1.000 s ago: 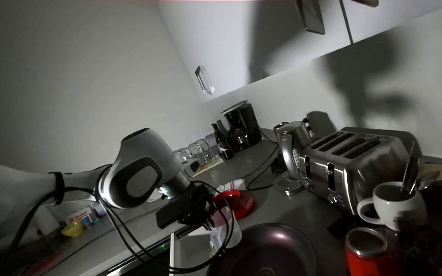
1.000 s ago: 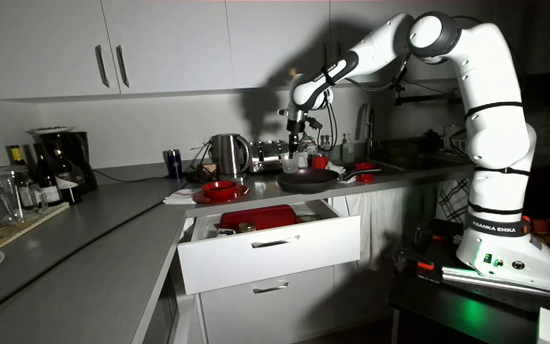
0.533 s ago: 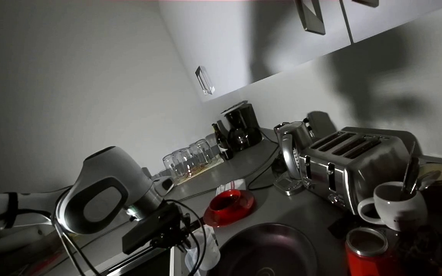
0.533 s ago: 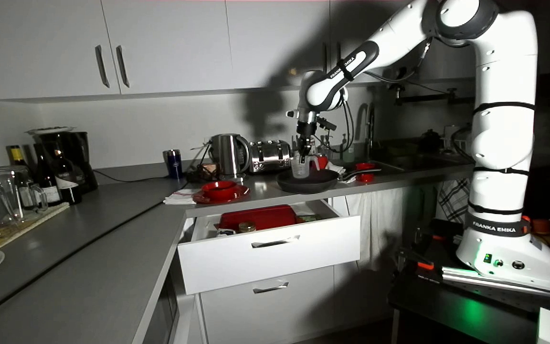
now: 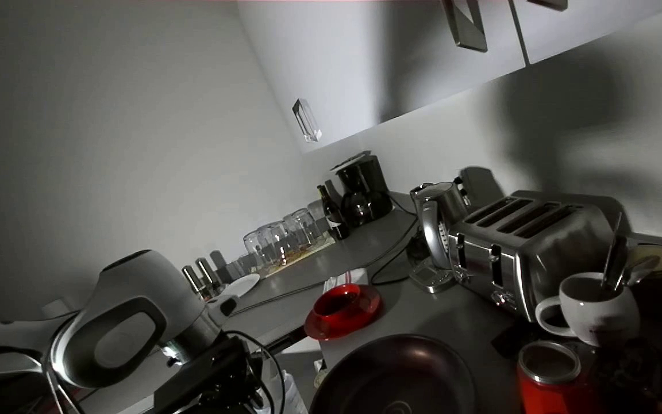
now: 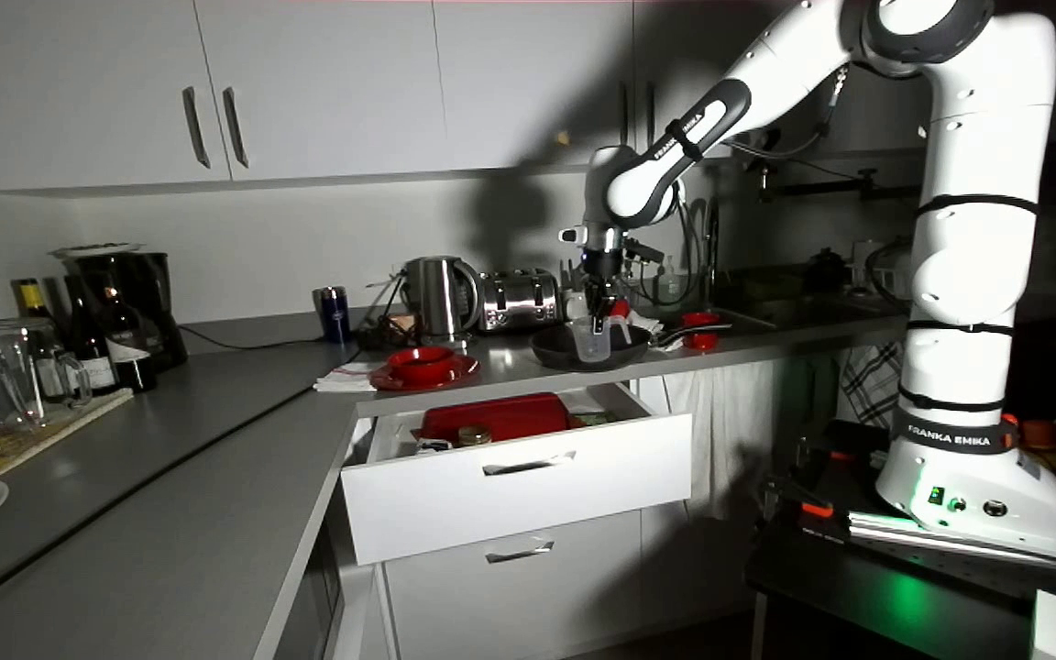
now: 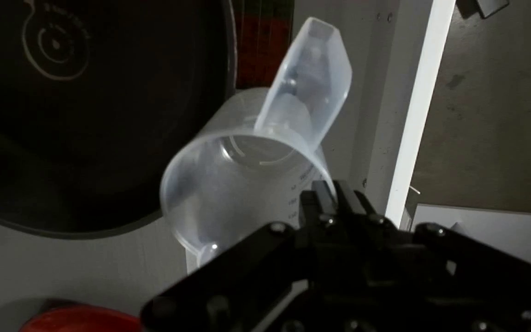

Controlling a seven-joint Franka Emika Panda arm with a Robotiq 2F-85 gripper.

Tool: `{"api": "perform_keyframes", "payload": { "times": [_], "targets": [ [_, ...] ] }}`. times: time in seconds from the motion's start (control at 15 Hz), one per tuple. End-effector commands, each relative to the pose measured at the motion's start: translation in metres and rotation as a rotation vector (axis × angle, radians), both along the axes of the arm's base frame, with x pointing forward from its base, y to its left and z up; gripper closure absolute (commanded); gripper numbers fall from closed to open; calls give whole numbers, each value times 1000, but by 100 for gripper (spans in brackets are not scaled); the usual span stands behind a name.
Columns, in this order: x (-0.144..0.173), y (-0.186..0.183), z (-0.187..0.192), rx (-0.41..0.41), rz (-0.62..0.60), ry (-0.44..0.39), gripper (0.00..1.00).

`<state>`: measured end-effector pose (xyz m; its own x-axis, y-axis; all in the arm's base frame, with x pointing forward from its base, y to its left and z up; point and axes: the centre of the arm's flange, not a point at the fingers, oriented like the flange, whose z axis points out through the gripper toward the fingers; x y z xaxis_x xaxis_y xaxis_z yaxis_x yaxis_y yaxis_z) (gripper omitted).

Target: Put the clear jar in the open drawer

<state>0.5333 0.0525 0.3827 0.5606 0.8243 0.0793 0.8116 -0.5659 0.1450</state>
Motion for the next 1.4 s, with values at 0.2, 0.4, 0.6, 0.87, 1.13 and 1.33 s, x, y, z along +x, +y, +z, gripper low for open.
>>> {"api": "perform_keyframes", "payload": {
  "times": [0.2, 0.4, 0.6, 0.87, 1.13, 1.33],
  "targets": [
    [-10, 2, -27, -50, 103, 29, 93],
    [-10, 5, -30, -72, 126, 30, 93],
    [-13, 8, -28, -92, 147, 15, 93],
    [-26, 17, -28, -110, 185, -11, 93],
    [-38, 26, -37, -121, 219, -27, 93],
    [-41, 26, -44, -121, 228, -35, 94]
  ]
}}
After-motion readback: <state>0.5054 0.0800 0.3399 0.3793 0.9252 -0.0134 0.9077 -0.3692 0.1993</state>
